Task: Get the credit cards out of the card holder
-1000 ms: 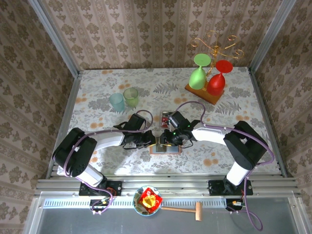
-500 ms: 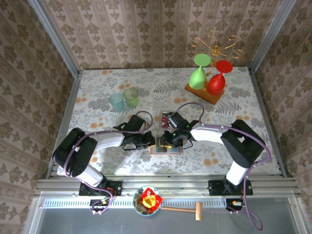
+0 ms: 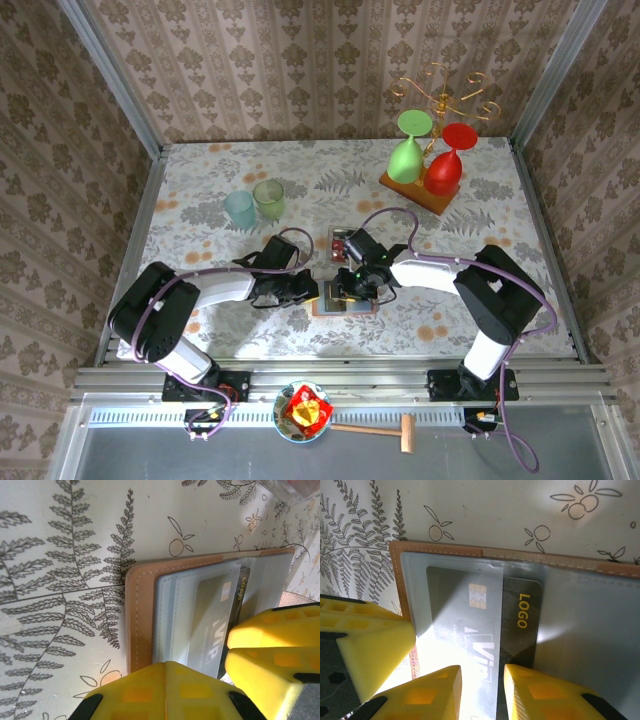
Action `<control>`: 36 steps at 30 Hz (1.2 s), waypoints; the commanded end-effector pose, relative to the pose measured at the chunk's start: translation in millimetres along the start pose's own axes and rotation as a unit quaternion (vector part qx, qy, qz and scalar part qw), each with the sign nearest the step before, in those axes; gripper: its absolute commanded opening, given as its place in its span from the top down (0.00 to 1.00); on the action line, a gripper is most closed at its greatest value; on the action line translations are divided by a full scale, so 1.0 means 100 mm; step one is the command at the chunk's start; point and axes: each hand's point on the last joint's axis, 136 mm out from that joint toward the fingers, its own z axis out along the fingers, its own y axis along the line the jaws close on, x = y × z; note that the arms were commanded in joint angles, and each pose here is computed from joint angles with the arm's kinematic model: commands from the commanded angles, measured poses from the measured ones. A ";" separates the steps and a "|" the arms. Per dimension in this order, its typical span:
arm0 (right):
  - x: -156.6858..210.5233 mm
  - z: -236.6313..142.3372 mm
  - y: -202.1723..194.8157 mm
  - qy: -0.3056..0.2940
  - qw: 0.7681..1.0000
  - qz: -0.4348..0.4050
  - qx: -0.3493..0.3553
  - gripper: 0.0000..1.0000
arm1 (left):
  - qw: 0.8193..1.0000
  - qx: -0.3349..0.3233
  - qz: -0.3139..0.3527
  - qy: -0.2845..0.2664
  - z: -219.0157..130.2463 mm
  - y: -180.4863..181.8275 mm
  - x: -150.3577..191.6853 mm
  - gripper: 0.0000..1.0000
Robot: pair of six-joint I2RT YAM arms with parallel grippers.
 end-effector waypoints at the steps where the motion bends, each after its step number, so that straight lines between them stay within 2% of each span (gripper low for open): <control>1: -0.05 -0.10 -0.03 -0.014 1.000 -0.004 0.017 0.71 | 1.000 -0.003 -0.002 0.011 0.04 0.06 0.05 0.92; 13: -0.06 -0.11 0.01 -0.014 1.000 -0.004 0.008 0.71 | 1.000 0.021 0.016 -0.012 -0.12 -0.17 -0.02 0.95; 22: -0.07 -0.11 0.03 -0.015 1.000 -0.003 0.005 0.71 | 1.000 0.023 0.011 0.014 0.07 -0.09 0.05 0.95; 36: -0.09 -0.17 -0.02 -0.023 0.999 -0.010 0.024 0.71 | 1.000 0.004 -0.003 0.022 0.11 0.10 0.11 0.95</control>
